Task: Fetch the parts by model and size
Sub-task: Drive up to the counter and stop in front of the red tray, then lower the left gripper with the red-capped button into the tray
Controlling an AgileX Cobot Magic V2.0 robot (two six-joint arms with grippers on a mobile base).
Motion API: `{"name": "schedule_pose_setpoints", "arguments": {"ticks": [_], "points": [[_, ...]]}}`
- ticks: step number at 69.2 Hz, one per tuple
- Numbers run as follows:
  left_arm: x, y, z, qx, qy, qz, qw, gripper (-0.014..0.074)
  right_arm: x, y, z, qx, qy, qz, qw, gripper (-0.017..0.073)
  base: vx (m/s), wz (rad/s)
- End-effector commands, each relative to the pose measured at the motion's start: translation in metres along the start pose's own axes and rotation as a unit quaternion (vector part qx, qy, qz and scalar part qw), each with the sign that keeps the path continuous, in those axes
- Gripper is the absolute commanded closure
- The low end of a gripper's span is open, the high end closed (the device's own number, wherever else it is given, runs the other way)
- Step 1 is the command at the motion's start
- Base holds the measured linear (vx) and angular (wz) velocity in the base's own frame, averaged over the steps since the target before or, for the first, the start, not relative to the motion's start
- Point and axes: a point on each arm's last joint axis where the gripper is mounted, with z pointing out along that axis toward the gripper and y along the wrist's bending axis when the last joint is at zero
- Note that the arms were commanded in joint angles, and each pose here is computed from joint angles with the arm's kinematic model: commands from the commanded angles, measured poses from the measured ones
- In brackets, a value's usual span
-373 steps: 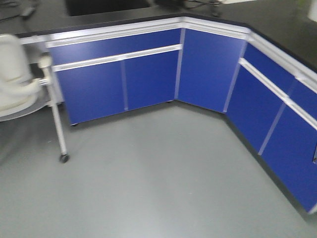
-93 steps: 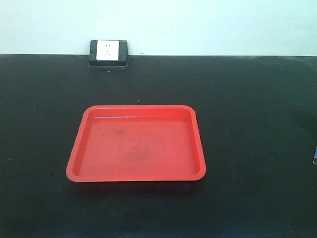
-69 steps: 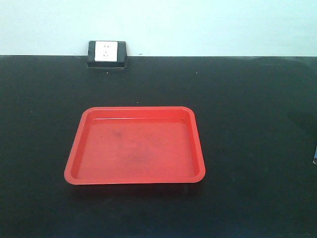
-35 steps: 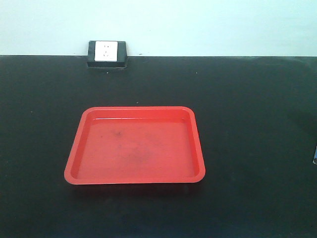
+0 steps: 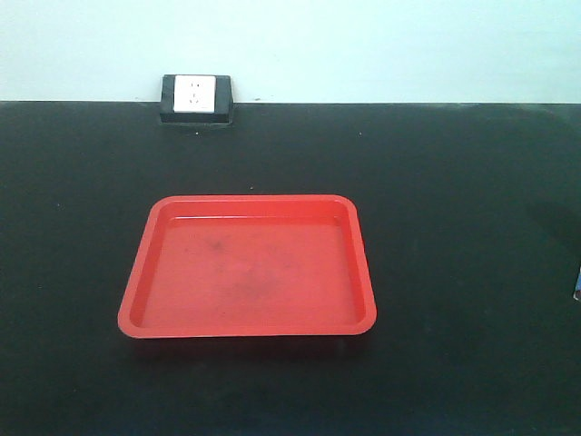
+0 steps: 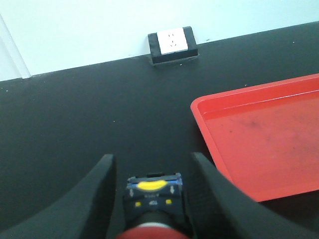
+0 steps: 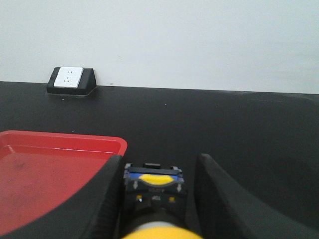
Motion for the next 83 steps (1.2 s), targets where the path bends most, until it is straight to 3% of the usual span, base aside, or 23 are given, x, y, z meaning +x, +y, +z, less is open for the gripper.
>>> {"name": "schedule_pose_setpoints", "arguments": {"ticks": [1, 16, 28, 50, 69, 83], "points": [[-0.013, 0.000, -0.002, 0.008, -0.041, 0.001, 0.999, 0.0600, -0.016, 0.000, -0.002, -0.001, -0.049, -0.004, 0.999, 0.0564, 0.00, 0.00], [-0.025, 0.000, -0.005, 0.017, -0.054, -0.035, 0.998, 0.0600, -0.016, 0.000, -0.002, -0.001, -0.050, -0.004, 0.999, 0.0564, 0.00, 0.00], [-0.060, -0.001, 0.001, 0.044, -0.060, -0.080, 0.994, 0.0600, -0.016, 0.000, -0.002, -0.001, -0.050, -0.004, 0.999, 0.0564, 0.00, 0.00], [-0.114, -0.018, 0.070, 0.082, 0.020, -0.125, 0.989, 0.0600, -0.016, 0.000, -0.002, -0.001, -0.050, -0.004, 0.999, 0.0564, 0.00, 0.00], [-0.132, -0.045, 0.145, 0.118, 0.120, -0.130, 0.977, 0.0600, -0.016, 0.000, -0.002, -0.001, -0.050, -0.004, 0.999, 0.0564, 0.00, 0.00], [-0.145, -0.085, 0.193, 0.149, 0.183, -0.112, 0.965, 0.0600, -0.016, 0.000, -0.002, -0.001, -0.050, -0.004, 0.999, 0.0564, 0.00, 0.00]]}}
